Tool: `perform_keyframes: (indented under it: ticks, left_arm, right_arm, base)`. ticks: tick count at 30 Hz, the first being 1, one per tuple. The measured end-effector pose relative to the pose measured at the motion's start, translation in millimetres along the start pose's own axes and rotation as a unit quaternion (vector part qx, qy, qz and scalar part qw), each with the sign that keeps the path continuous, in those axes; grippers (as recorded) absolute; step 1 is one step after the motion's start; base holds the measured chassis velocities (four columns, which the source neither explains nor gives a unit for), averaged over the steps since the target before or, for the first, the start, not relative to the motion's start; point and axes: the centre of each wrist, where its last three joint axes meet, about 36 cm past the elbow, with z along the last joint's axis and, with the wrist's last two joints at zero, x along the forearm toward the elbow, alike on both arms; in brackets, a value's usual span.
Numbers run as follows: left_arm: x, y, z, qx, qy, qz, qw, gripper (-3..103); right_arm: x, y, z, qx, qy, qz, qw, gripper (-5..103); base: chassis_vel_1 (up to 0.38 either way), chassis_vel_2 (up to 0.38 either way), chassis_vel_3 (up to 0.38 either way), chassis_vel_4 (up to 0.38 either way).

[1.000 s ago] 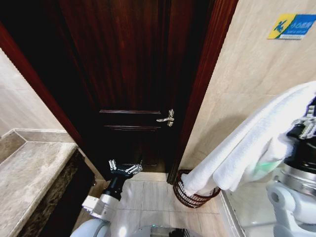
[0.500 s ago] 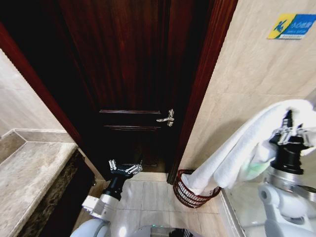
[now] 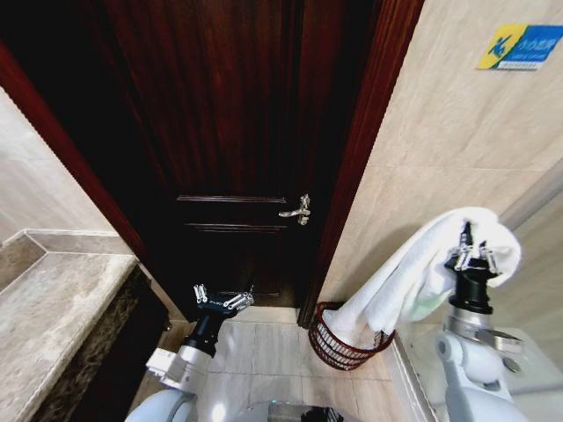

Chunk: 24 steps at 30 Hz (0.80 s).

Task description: Discard the used towel into the hamper.

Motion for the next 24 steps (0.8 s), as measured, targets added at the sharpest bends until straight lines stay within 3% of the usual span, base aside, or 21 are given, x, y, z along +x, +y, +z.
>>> perform_keyframes:
  ticks: [14,24]
  left_arm:
    - [0,0.0,0,0.000,0.000,0.000,1.0000,100]
    - [0,0.0,0,0.000,0.000,0.000,1.0000,100]
  right_arm:
    - [50,-5,62,0.015,0.060,-0.002,0.998,10]
    - [64,1,76,0.010,0.083,-0.006,0.996,10]
  base:
    - [0.000,0.000,0.000,0.000]
    - [0.000,0.000,0.000,0.000]
